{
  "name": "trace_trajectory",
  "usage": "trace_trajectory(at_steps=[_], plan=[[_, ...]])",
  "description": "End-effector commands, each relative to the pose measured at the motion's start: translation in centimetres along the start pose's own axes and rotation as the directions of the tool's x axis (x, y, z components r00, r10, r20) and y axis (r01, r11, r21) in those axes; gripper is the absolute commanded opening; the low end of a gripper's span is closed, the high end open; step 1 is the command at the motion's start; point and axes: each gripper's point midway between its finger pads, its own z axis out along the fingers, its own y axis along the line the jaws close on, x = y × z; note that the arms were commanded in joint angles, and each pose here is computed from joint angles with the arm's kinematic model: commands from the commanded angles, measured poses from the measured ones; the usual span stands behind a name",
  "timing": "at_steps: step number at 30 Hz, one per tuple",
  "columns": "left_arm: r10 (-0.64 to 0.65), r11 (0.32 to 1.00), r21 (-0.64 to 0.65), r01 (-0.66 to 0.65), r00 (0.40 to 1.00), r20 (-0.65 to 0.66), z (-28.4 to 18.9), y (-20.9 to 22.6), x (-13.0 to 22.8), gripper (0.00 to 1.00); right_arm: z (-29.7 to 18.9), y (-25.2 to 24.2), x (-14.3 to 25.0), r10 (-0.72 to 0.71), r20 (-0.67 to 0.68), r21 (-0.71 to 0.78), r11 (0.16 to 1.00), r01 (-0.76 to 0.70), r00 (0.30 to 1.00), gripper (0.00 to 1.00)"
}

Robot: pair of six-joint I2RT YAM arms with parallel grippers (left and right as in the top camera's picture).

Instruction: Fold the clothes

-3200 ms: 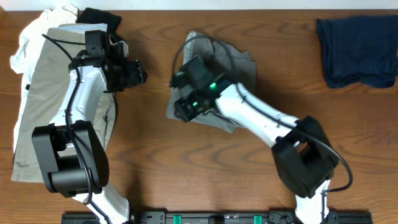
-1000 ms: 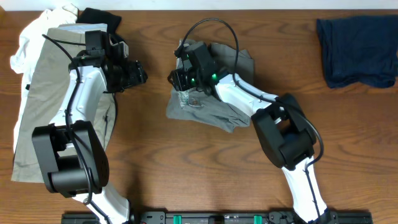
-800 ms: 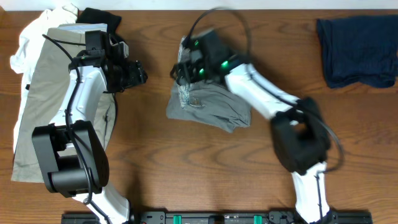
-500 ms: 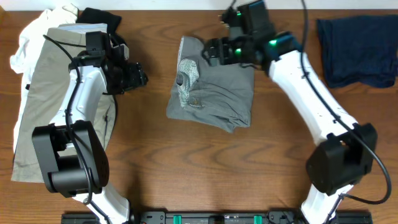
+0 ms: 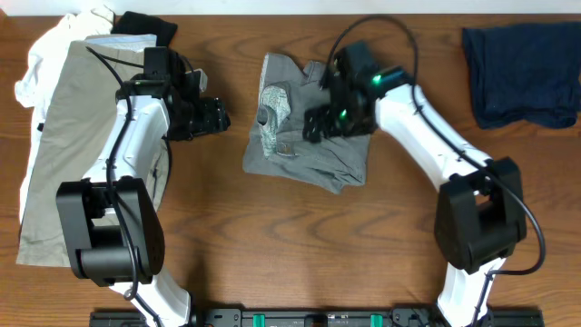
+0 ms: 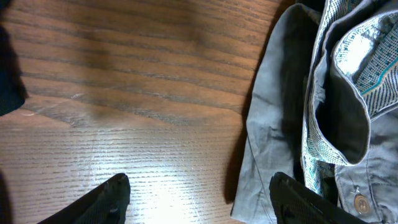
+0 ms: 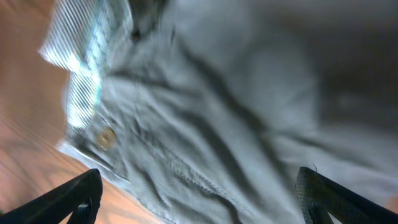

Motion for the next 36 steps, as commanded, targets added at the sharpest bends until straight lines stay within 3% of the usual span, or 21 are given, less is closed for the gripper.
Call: trace_trajectory(at_steps=[1, 6, 13, 18, 32, 36], plan=[[0.023, 1.000, -0.006, -0.023, 0.999, 0.037, -1.2, -0.2, -0.9, 0.73, 2.8, 1.0, 2.7, -0.126, -0.059, -0.011, 0.992, 0.126, 0.990, 0.97], [0.023, 1.000, -0.006, -0.023, 0.999, 0.037, -1.2, -0.2, -0.9, 0.74, 5.3, 0.5, 5.3, -0.174, -0.100, 0.079, 0.980, 0.183, 0.980, 0.98], [0.023, 1.000, -0.006, -0.023, 0.999, 0.037, -1.2, -0.2, -0.9, 0.73, 5.5, -5.2, 6.9, -0.063, -0.108, 0.365, 0.926, 0.098, 0.992, 0.99], [0.023, 1.000, -0.006, -0.023, 0.999, 0.037, -1.2, -0.2, -0.9, 0.74, 4.2, -9.4, 6.0, -0.006, -0.067, 0.469, 0.882, 0.037, 0.998, 0.99], [0.025, 1.000, -0.005, -0.025, 0.999, 0.043, -1.2, -0.3, -1.0, 0.74, -0.9, -21.7, 0.6, 0.033, 0.160, 0.563, 0.818, -0.119, 0.987, 0.99], [0.025, 1.000, -0.005, -0.025, 0.999, 0.045, -1.2, -0.3, -1.1, 0.75, -2.0, -22.4, -0.8, 0.057, 0.219, 0.496, 0.853, -0.162, 0.974, 0.99]])
